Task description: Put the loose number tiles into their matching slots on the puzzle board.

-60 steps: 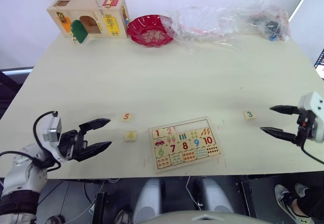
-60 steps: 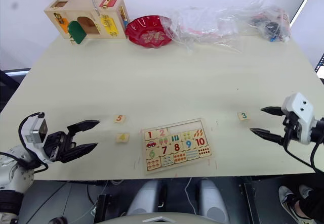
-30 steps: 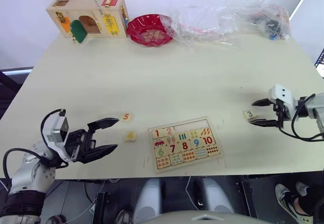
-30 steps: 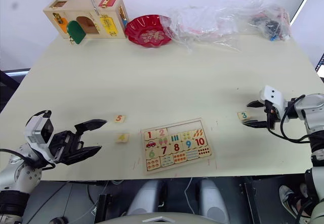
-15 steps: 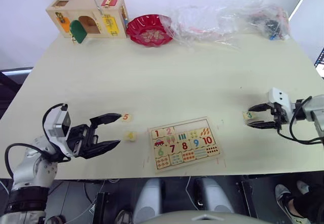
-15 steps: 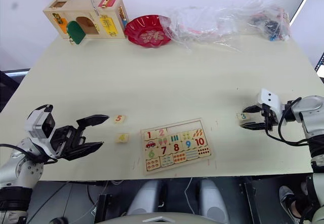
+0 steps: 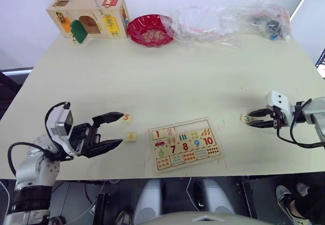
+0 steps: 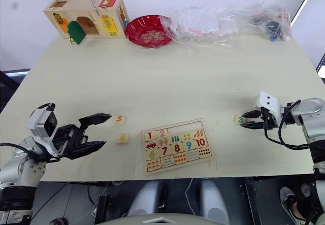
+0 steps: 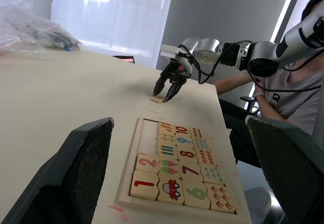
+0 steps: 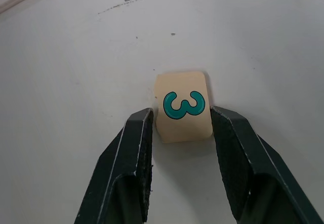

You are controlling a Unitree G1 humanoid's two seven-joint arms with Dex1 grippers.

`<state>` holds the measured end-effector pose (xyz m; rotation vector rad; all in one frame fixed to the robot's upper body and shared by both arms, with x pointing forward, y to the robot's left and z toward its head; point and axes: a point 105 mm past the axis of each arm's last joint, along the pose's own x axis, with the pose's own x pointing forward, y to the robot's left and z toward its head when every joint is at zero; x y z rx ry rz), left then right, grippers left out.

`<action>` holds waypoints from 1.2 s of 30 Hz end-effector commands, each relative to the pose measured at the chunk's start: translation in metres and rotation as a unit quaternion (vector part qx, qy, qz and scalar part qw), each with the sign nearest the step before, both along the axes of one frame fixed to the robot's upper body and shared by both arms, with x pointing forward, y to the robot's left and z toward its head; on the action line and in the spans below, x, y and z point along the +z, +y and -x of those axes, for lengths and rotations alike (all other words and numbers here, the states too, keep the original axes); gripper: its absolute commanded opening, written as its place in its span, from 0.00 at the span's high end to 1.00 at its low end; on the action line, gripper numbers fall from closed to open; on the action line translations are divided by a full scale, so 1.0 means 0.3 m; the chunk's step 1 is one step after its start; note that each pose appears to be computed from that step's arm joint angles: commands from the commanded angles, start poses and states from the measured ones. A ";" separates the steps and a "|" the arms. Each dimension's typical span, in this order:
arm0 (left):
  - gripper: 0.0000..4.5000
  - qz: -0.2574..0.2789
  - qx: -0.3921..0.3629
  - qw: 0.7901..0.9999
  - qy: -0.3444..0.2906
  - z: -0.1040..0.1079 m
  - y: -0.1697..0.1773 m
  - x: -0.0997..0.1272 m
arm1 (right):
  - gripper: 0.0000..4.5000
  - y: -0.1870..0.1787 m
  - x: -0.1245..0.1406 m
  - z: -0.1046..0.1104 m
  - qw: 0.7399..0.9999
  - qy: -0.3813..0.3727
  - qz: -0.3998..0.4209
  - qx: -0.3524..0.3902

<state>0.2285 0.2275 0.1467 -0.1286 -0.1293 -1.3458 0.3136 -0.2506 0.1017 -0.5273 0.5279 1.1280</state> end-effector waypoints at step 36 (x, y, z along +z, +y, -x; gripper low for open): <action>0.00 -0.030 0.060 0.998 -0.006 0.037 0.126 -0.013 | 0.80 0.744 0.230 0.066 0.968 -0.062 0.174 0.169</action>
